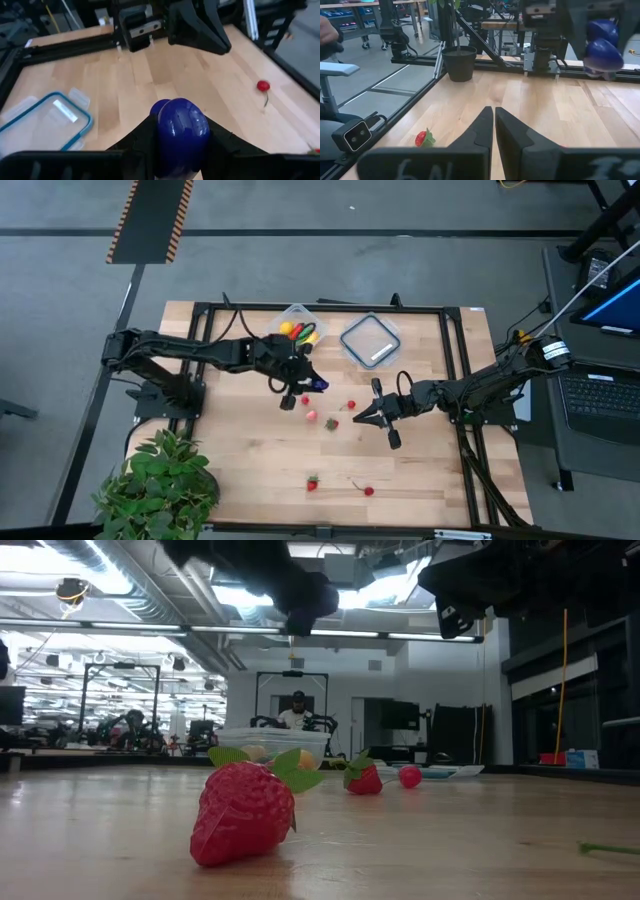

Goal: Pick and placing Produce into tupperware
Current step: Put the eggplant into the transparent container

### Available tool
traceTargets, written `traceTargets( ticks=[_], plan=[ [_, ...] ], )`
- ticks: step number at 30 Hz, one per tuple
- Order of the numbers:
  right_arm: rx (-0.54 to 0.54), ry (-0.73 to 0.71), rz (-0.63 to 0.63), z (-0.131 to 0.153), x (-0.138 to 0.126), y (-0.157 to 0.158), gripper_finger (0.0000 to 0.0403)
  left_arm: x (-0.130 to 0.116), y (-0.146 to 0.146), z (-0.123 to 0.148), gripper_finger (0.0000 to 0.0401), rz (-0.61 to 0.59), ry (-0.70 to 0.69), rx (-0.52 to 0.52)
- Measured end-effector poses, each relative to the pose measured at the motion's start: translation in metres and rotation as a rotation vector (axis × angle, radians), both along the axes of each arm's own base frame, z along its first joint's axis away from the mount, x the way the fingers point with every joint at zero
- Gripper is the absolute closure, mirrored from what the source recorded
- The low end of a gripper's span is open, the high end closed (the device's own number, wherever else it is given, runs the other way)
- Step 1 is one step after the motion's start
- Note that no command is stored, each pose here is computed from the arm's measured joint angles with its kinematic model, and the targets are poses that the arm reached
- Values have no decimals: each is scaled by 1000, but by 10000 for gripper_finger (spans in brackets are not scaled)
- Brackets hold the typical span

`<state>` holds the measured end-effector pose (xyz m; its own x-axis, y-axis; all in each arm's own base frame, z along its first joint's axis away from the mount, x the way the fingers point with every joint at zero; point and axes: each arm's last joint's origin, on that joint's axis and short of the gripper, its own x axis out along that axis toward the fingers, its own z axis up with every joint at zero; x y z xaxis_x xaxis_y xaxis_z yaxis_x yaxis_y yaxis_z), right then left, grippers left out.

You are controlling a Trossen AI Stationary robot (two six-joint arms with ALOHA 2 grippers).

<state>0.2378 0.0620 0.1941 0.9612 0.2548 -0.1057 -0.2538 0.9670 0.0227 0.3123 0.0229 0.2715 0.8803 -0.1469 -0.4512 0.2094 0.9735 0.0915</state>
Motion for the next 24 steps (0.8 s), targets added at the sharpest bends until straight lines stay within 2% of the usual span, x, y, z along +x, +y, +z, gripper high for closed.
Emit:
traceTargets(
  ticks=[5,12,24],
  plan=[
    [0,0,0,0,0,0,380,-5,16,-18,302,-6,-107,-60],
    [-4,0,0,0,0,0,380,-17,23,-41,302,-21,-207,-124],
    [-4,0,0,0,0,0,380,-20,24,-43,302,-56,-275,-125]
  ],
)
